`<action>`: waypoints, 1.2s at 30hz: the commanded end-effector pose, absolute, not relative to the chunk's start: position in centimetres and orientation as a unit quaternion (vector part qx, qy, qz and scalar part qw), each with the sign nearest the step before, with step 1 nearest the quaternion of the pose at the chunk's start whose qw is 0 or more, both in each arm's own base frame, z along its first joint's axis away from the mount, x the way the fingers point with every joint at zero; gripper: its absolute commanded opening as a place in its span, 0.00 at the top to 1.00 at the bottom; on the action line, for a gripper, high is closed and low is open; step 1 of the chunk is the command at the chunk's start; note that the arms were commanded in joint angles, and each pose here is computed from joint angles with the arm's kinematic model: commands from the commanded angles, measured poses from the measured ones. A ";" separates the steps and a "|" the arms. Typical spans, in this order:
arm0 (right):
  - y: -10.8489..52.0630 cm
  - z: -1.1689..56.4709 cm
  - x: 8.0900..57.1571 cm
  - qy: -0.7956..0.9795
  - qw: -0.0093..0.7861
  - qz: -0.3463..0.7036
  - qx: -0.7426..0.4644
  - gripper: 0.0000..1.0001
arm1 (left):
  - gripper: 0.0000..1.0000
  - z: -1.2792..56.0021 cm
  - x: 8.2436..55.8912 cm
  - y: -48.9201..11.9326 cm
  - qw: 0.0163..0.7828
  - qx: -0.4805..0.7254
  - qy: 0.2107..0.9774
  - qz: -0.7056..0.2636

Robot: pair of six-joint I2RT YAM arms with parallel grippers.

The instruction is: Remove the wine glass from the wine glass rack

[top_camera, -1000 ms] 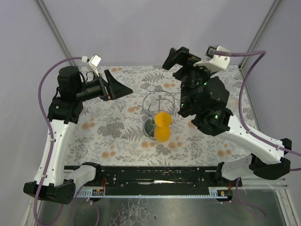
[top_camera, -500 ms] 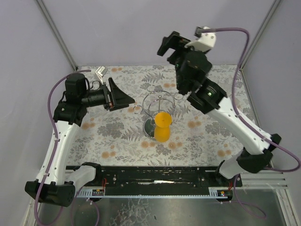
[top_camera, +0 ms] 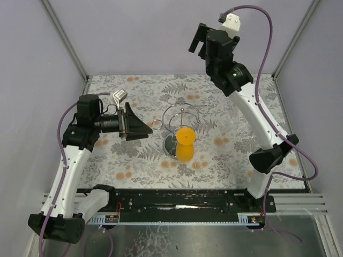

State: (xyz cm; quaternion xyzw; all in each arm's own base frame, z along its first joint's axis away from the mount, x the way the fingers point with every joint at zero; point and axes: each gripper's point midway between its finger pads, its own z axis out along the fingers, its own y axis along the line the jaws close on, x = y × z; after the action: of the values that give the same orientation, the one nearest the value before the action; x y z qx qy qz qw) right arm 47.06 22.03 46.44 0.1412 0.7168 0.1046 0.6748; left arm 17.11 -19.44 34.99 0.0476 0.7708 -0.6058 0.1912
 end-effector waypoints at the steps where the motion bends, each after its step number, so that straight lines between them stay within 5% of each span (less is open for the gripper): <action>1: 16.5 47.9 45.0 0.703 0.684 0.089 0.171 0.01 | 0.17 33.5 14.8 -19.7 0.130 0.045 0.768 -0.626; 22: 13.2 47.6 42.8 0.695 0.692 0.068 0.181 0.01 | 0.21 28.9 18.7 -26.6 0.120 -0.046 0.796 -0.592; 28: 12.5 47.8 42.1 0.693 0.695 0.062 0.184 0.01 | 0.34 28.8 20.5 -28.5 0.147 -0.089 0.804 -0.569; 36: 11.7 47.1 41.2 0.693 0.693 0.055 0.191 0.01 | 0.35 28.5 21.6 -28.7 0.169 -0.143 0.817 -0.533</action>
State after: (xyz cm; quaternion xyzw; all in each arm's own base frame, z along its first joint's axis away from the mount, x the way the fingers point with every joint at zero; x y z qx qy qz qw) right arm 42.47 13.01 44.79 0.1704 0.7209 0.0493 0.6700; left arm 20.13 -28.55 26.69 -0.1138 0.8278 -0.5356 0.1220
